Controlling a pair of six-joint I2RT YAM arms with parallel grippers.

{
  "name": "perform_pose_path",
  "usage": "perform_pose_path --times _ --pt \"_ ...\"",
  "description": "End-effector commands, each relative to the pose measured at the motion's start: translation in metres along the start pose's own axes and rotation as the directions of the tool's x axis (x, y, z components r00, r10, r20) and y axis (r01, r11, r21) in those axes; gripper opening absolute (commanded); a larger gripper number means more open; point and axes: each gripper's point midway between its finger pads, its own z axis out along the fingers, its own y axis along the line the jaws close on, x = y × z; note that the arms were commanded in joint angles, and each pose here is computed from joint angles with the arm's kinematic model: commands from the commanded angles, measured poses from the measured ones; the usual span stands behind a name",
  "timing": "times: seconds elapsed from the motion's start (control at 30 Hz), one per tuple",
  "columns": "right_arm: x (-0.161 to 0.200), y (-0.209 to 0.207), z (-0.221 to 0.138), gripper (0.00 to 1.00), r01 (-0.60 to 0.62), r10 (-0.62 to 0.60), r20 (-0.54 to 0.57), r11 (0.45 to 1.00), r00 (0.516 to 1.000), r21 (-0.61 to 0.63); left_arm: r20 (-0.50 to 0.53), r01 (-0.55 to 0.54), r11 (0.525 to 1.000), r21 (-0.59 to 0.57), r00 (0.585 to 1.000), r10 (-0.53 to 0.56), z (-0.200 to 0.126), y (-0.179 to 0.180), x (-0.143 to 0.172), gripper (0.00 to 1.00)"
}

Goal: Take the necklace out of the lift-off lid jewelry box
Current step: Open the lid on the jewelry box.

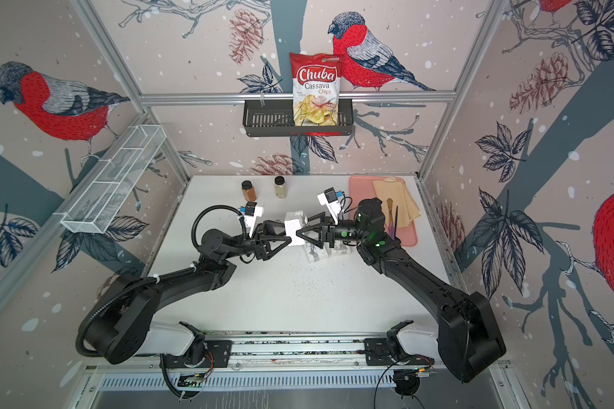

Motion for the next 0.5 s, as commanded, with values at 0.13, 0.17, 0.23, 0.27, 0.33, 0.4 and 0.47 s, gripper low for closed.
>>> perform_pose_path --times 0.13,0.17,0.23,0.27,0.33,0.4,0.47 --pt "-0.007 0.004 -0.011 0.72 0.029 -0.029 0.027 0.999 0.999 0.015 0.026 -0.055 0.998 0.028 0.998 0.054 0.000 -0.011 -0.008 0.76" --pt "-0.007 0.004 -0.011 0.72 0.029 -0.029 0.027 0.999 0.999 0.016 0.025 -0.052 0.998 0.028 0.998 0.052 -0.001 -0.010 -0.008 0.76" --pt "-0.008 0.005 -0.013 0.72 0.029 -0.030 0.030 0.999 0.999 0.021 0.027 -0.056 0.998 0.032 0.998 0.055 -0.001 -0.012 -0.008 0.76" --pt "-0.008 0.005 -0.013 0.72 0.032 -0.032 0.031 0.999 0.999 0.026 0.027 -0.057 0.998 0.034 0.998 0.056 -0.001 -0.013 -0.008 0.76" --pt "-0.008 0.002 -0.016 0.72 0.028 -0.029 0.032 0.999 0.999 0.046 0.031 -0.063 0.997 0.040 0.998 0.062 -0.001 -0.015 -0.010 0.76" --pt "-0.007 -0.005 -0.019 0.72 0.016 -0.019 0.034 0.996 0.999 0.085 0.036 -0.073 0.996 0.042 0.997 0.071 -0.002 -0.018 -0.012 0.76" --pt "0.000 -0.023 -0.021 0.72 -0.016 0.012 0.020 0.983 1.000 0.185 0.042 -0.082 0.996 0.045 0.996 0.080 -0.004 -0.021 -0.014 0.76"
